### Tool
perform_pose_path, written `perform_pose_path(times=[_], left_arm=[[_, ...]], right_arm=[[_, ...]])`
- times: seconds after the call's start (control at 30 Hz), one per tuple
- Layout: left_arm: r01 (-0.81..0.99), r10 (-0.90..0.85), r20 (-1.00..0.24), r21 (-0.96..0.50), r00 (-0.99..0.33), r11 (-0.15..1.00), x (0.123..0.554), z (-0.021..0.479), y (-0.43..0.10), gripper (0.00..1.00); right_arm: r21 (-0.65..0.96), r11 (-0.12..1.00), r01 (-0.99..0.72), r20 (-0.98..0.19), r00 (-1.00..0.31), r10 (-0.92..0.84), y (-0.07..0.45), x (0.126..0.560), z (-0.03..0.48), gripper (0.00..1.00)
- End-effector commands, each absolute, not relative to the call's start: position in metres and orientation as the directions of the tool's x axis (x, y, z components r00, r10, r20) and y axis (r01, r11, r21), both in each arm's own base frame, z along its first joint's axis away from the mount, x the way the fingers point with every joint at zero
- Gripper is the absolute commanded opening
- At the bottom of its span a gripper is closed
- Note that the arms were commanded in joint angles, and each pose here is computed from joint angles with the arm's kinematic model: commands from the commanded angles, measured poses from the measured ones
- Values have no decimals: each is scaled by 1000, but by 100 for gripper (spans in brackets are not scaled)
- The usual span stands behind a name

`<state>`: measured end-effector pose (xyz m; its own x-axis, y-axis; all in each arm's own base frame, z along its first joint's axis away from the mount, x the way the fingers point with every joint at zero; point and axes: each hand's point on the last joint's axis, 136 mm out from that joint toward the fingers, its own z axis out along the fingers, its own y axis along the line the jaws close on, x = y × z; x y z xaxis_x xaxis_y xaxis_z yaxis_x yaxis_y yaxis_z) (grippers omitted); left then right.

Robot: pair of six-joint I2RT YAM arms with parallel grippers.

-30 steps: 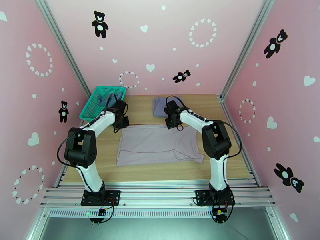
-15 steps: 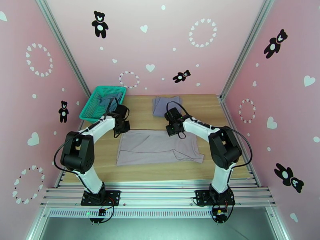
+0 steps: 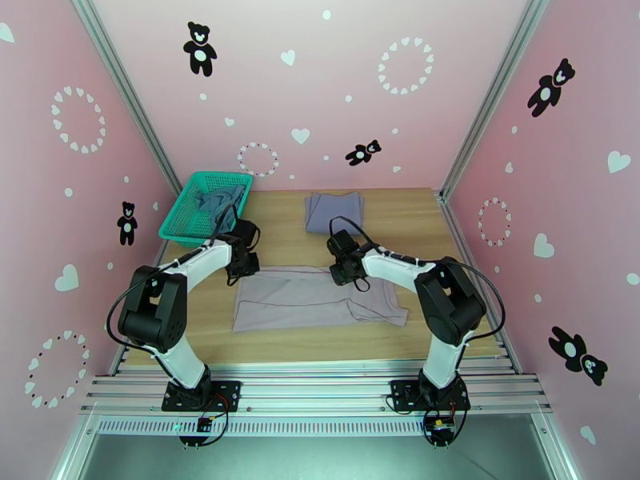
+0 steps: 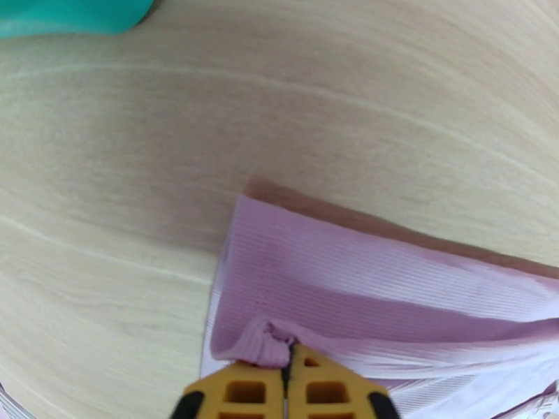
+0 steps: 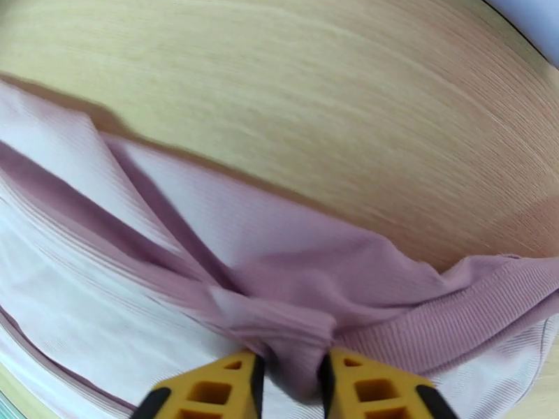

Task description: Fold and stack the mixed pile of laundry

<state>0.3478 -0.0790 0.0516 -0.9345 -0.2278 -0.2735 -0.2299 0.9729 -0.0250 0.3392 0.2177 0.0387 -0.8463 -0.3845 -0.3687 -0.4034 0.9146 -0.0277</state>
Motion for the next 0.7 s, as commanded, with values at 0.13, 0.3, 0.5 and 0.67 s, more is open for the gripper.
perform_pose_path(times=[0.13,0.3,0.5,0.67], left_arm=[[-236,-227,-286,-2,-931,972,326,67,-77,41],[-242,-231,-292,1,-928,970,318,73,-73,48],[-250,-237,-312,2,-920,968,340,79,-78,31],[-249,-238,-264,10,-935,968,354,59,-87,14]], right_arm=[[-46,933,-358,-404,-847,-345,203,327,72,35],[-32,937,-347,-415,-848,-328,204,328,88,36],[-4,929,-371,-404,-849,-341,228,350,88,18],[32,930,-367,-349,-876,-334,241,356,64,7]])
